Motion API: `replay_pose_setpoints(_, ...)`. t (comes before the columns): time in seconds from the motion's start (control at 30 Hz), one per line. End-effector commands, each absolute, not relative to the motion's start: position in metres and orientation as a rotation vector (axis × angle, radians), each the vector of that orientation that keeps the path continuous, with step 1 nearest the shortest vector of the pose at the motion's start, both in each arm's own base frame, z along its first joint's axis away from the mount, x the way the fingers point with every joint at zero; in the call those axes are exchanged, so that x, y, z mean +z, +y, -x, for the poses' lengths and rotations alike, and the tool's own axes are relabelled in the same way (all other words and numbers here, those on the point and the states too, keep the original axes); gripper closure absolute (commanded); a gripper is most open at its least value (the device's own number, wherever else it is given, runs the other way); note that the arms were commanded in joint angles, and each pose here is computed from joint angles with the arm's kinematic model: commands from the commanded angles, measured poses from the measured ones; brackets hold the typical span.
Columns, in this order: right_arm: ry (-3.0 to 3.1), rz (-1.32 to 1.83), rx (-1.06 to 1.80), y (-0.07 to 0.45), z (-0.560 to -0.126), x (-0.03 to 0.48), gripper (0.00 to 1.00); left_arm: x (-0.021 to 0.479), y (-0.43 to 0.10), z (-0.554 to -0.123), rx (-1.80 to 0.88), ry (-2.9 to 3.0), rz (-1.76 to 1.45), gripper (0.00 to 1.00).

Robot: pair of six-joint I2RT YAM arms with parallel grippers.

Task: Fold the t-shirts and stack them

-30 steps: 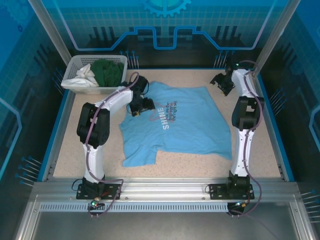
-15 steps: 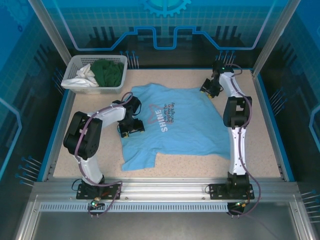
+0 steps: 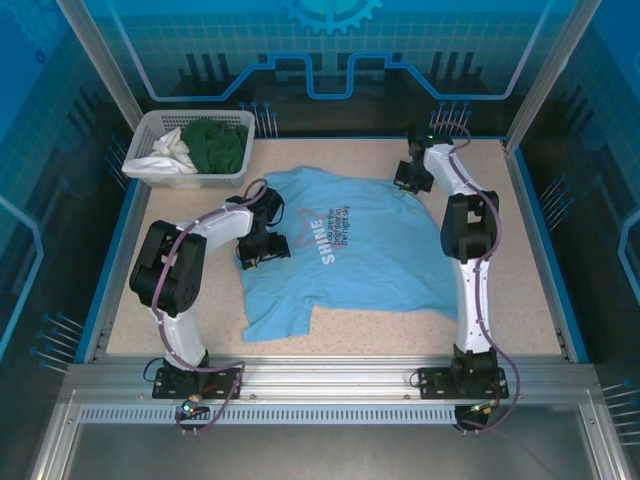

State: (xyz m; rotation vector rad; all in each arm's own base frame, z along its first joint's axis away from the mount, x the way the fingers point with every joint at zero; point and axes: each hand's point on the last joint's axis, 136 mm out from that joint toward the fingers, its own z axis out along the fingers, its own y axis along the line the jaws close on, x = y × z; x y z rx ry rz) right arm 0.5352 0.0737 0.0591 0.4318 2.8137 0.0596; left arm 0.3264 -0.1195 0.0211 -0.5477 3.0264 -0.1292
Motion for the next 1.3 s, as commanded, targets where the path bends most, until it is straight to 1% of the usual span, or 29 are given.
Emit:
replay_pose_setpoints(0.0, 2.681, -0.156, -0.238, 0.111, -0.513, 0.117, 0.98, 0.023, -0.112, -0.324, -0.087, 3.025, 0.546, 0.23)
replay_pose_setpoints(0.13, 2.684, 0.032, -0.524, 0.156, -0.456, 0.092, 0.96, 0.019, -0.106, -0.316, -0.1, 3.024, 0.632, 0.23)
replay_pose_setpoints(0.2, 2.694, 0.103, -0.661, 0.175, -0.426, 0.076, 0.93, 0.014, -0.102, -0.31, -0.125, 3.025, 0.719, 0.23)
replay_pose_setpoints(0.23, 2.714, 0.136, -0.667, 0.191, -0.41, 0.065, 0.92, 0.011, -0.1, -0.308, -0.144, 3.019, 0.772, 0.23)
replay_pose_setpoints(0.27, 2.735, 0.173, -0.652, 0.205, -0.396, 0.055, 0.91, 0.008, -0.099, -0.305, -0.162, 3.014, 0.811, 0.23)
replay_pose_setpoints(0.33, 2.769, 0.25, -0.573, 0.237, -0.366, 0.039, 0.84, 0.005, -0.096, -0.301, -0.186, 2.992, 0.869, 0.23)
replay_pose_setpoints(0.37, 2.77, 0.272, -0.556, 0.246, -0.356, 0.037, 0.78, 0.004, -0.096, -0.3, -0.19, 2.988, 0.876, 0.23)
replay_pose_setpoints(0.4, 2.778, 0.253, -0.541, 0.249, -0.347, 0.038, 0.69, 0.003, -0.096, -0.299, -0.191, 2.987, 0.881, 0.23)
replay_pose_setpoints(0.5, 2.845, 0.194, -0.296, 0.266, -0.331, 0.044, 0.53, 0.002, -0.096, -0.297, -0.198, 2.986, 0.888, 0.23)
replay_pose_setpoints(0.6, 2.841, 0.172, -0.066, 0.275, -0.334, 0.071, 0.45, 0.0, -0.097, -0.297, -0.202, 2.987, 0.887, 0.23)
replay_pose_setpoints(0.77, 2.802, -0.021, 0.289, 0.258, -0.362, 0.12, 0.44, 0.002, -0.098, -0.298, -0.215, 2.984, 0.889, 0.23)
replay_pose_setpoints(0.83, 2.791, -0.111, 0.397, 0.244, -0.374, 0.125, 0.44, 0.003, -0.098, -0.298, -0.215, 2.986, 0.884, 0.23)
replay_pose_setpoints(0.9, 2.826, -0.154, 0.46, 0.233, -0.384, 0.117, 0.5, 0.004, -0.098, -0.298, -0.214, 2.986, 0.88, 0.23)
replay_pose_setpoints(1.0, 2.88, -0.122, 0.41, 0.22, -0.401, 0.098, 0.59, 0.006, -0.096, -0.297, -0.198, 2.99, 0.854, 0.24)
replay_pose_setpoints(1.1, 2.905, -0.08, 0.453, 0.224, -0.417, 0.083, 0.63, 0.011, -0.092, -0.295, -0.164, 2.994, 0.798, 0.25)
replay_pose_setpoints(1.27, 2.893, -0.018, 0.411, 0.232, -0.441, 0.071, 0.66, 0.023, -0.087, -0.292, -0.134, 2.988, 0.716, 0.25)
